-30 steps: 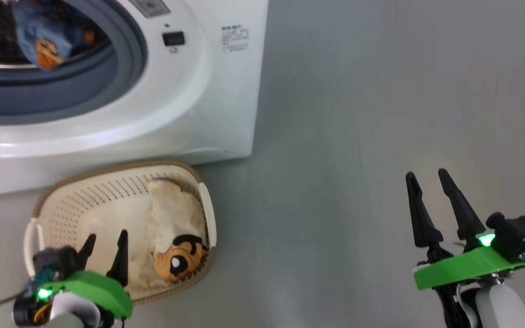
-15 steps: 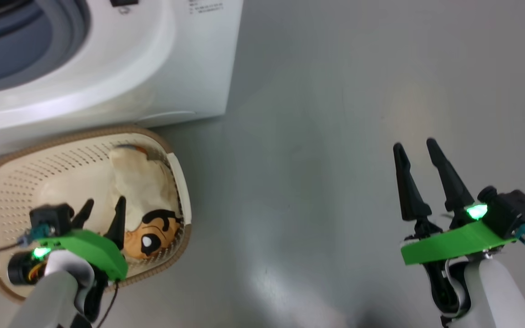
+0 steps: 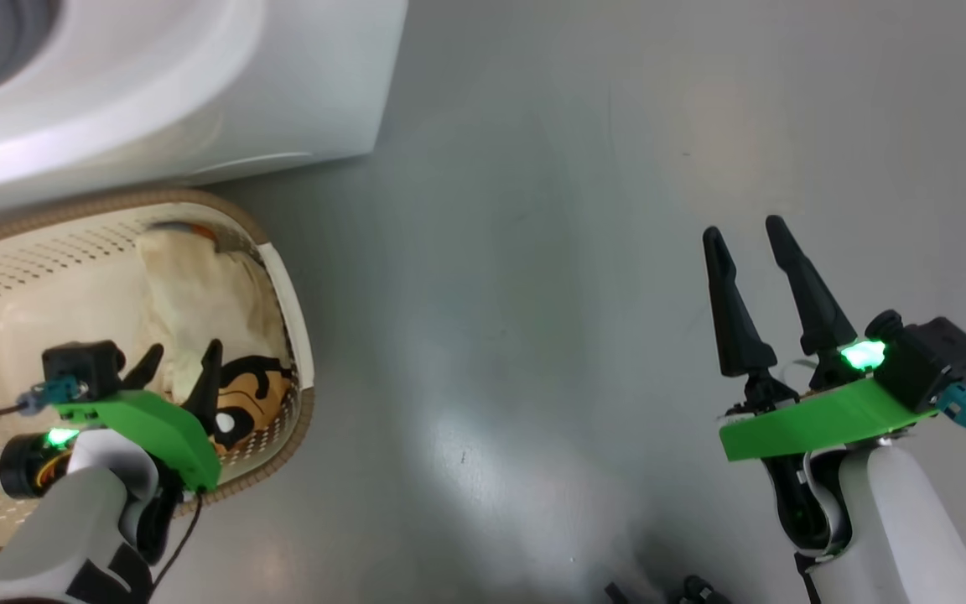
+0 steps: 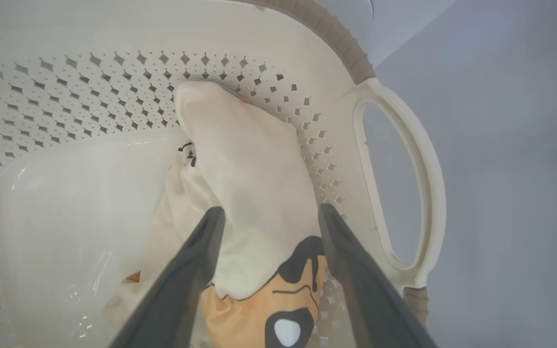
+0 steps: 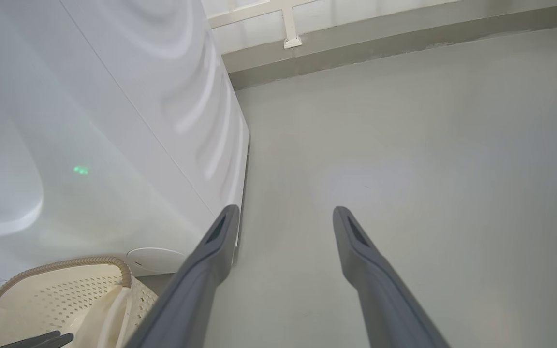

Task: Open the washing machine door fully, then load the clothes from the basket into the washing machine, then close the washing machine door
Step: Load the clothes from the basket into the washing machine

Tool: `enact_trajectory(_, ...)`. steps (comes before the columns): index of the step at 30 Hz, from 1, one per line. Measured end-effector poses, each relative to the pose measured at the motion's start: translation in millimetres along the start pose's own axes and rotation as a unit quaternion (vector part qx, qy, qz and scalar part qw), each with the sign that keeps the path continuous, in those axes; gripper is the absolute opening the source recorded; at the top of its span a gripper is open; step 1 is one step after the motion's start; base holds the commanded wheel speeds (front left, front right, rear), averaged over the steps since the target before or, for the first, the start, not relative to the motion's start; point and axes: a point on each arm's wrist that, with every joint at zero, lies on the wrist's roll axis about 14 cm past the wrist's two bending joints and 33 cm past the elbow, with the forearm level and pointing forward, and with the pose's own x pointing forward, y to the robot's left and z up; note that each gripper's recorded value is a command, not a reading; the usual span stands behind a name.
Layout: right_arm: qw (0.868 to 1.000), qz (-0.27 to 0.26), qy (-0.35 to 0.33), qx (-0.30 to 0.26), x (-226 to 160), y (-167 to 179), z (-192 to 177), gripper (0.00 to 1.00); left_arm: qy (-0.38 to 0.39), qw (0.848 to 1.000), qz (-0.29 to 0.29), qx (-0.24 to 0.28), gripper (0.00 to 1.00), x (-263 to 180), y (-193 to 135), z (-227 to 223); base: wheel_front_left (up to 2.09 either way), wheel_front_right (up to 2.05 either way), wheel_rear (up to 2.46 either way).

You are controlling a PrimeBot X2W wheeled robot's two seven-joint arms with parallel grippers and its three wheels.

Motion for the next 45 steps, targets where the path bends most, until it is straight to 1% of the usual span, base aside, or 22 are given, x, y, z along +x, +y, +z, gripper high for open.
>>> enact_trajectory(8, 1.0, 0.002, 0.004, 0.0, 7, 0, -6, 1.0, 0.031, 0.999, -0.003, -0.007, 1.0, 13, 7, -13, 0.0, 0.0, 0.0)
enact_trajectory(10, 1.0, 0.004, 0.009, 0.0, 7, 1, -9, 1.0, 0.037, 0.999, -0.003, -0.016, 1.0, 16, 8, -15, 0.0, 0.0, 0.0)
enact_trajectory(16, 1.0, 0.0, 0.017, -0.002, 7, -2, -15, 1.0, 0.064, 0.997, -0.012, -0.04, 1.0, 24, 4, -23, 0.0, 0.0, 0.0)
enact_trajectory(23, 1.0, -0.001, 0.016, -0.004, 9, -4, -15, 1.0, 0.079, 0.995, -0.021, -0.053, 1.0, 26, 1, -29, 0.0, 0.0, 0.0)
enact_trajectory(24, 1.0, -0.001, 0.016, -0.004, 9, -3, -15, 1.0, 0.08, 0.995, -0.022, -0.053, 0.9, 26, 1, -30, 0.0, 0.0, 0.0)
enact_trajectory(25, 1.0, 0.0, 0.016, -0.004, 9, -3, -15, 1.0, 0.081, 0.995, -0.022, -0.052, 0.63, 25, 1, -30, 0.0, 0.0, 0.0)
enact_trajectory(26, 1.0, 0.0, 0.015, -0.004, 9, -3, -15, 1.0, 0.08, 0.995, -0.022, -0.055, 0.44, 25, 0, -29, 0.0, 0.0, 0.0)
enact_trajectory(27, 1.0, 0.001, 0.015, -0.003, 9, -2, -15, 1.0, 0.078, 0.995, -0.023, -0.056, 0.2, 26, 0, -27, 0.0, 0.0, 0.0)
enact_trajectory(28, 1.0, 0.002, 0.015, -0.003, 9, -2, -15, 1.0, 0.075, 0.995, -0.023, -0.058, 0.0, 26, -1, -25, 0.0, 0.0, 0.0)
enact_trajectory(38, 1.0, 0.017, 0.002, 0.0, 12, 10, -5, 1.0, 0.035, 0.996, -0.02, -0.075, 0.0, 13, -5, -3, 0.0, 0.0, 0.0)
enact_trajectory(41, 1.0, 0.027, -0.009, 0.0, 11, 17, 4, 1.0, 0.008, 0.996, -0.022, -0.084, 0.0, 2, -11, 15, 0.0, 0.0, 0.0)
enact_trajectory(45, 0.999, 0.038, -0.018, -0.002, 6, 23, 14, 1.0, -0.033, 0.995, -0.015, -0.094, 0.0, -16, -10, 37, 0.0, 0.0, 0.0)
